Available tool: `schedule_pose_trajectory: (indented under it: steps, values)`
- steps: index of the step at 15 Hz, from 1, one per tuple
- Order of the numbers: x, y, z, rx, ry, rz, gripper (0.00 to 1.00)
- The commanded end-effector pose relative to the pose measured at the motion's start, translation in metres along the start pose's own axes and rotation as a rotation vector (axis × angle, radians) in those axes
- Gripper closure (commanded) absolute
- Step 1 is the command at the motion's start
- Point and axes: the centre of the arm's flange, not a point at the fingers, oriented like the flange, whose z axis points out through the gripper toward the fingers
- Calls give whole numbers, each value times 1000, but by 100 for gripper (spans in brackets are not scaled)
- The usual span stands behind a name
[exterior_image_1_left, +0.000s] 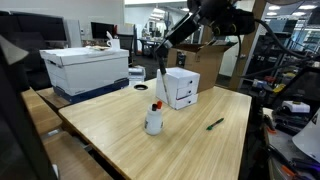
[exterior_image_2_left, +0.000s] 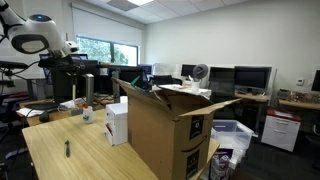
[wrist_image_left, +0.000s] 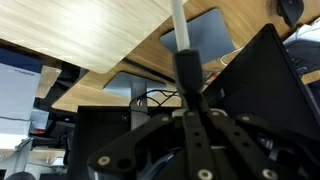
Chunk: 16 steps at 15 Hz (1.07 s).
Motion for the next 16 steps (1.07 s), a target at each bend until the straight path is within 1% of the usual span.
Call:
schedule_pose_trajectory:
  steps: [1, 9, 16]
  values:
    - [-17, 5, -1, -14, 39, -34, 95]
    - [-12, 24, 10, -32, 46, -24, 95]
    - [-8, 37, 20, -25, 64, -18, 95]
